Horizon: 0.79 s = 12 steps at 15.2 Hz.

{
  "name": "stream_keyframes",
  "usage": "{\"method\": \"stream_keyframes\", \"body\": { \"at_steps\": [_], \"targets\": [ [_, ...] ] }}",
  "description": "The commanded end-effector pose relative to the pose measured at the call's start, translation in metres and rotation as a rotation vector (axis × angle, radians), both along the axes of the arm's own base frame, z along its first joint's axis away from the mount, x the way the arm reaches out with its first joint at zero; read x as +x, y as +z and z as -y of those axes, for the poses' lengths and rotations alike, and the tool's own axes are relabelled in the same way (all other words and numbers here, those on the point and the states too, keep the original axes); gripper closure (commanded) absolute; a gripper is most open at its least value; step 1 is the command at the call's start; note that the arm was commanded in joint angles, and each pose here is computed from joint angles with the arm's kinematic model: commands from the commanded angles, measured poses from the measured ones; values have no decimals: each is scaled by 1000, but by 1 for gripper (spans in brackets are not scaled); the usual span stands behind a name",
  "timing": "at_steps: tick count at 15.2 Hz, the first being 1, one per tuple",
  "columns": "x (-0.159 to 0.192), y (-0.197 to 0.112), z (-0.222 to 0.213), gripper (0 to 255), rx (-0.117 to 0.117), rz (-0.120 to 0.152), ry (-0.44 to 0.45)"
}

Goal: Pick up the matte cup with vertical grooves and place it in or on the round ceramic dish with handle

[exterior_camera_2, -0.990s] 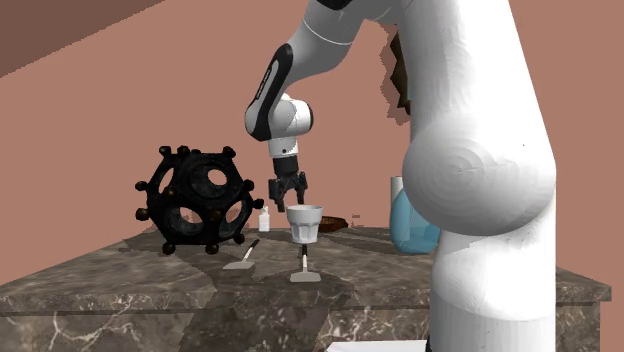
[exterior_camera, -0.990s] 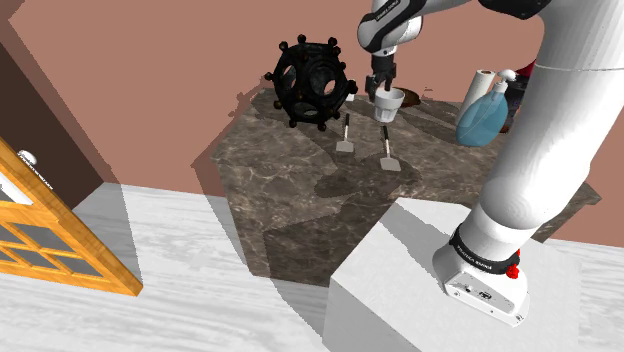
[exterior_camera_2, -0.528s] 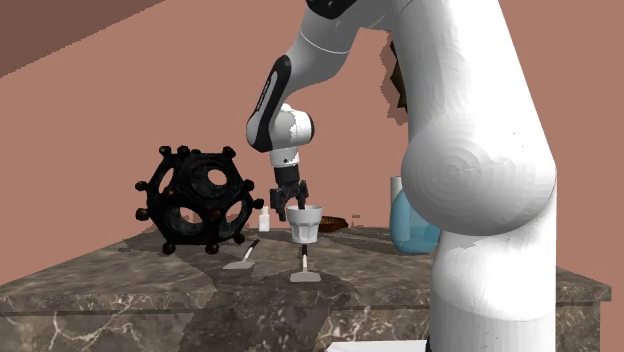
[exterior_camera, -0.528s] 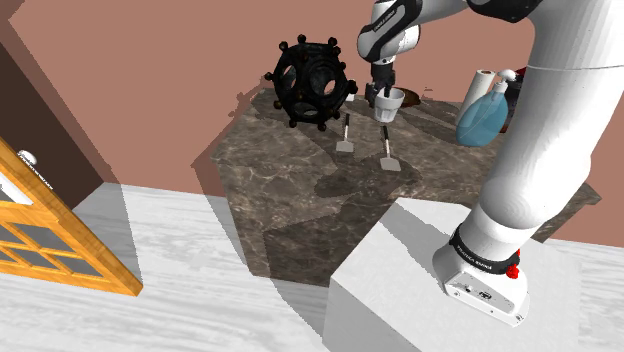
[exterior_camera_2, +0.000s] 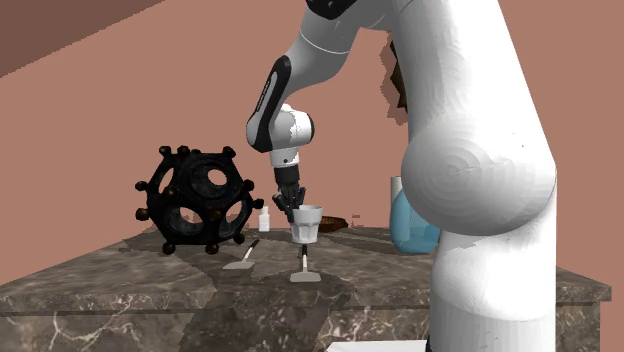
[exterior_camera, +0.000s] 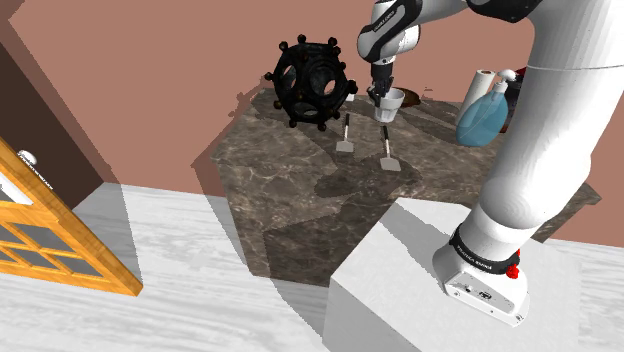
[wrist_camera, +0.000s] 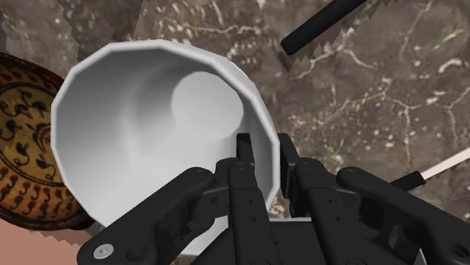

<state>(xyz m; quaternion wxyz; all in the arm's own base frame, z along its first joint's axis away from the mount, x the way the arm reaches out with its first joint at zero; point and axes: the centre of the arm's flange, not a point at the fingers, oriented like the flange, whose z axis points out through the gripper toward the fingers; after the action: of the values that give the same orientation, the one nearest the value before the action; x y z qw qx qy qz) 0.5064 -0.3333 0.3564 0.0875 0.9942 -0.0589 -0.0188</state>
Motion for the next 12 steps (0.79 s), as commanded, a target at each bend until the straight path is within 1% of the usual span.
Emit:
{"method": "stream_keyframes", "body": {
  "at_steps": [1, 7, 12],
  "targets": [
    [0, 0, 0, 255, 0, 0, 0],
    [0, 0, 0, 255, 0, 0, 0],
    [0, 26, 0, 255, 0, 0, 0]
  ]
}}
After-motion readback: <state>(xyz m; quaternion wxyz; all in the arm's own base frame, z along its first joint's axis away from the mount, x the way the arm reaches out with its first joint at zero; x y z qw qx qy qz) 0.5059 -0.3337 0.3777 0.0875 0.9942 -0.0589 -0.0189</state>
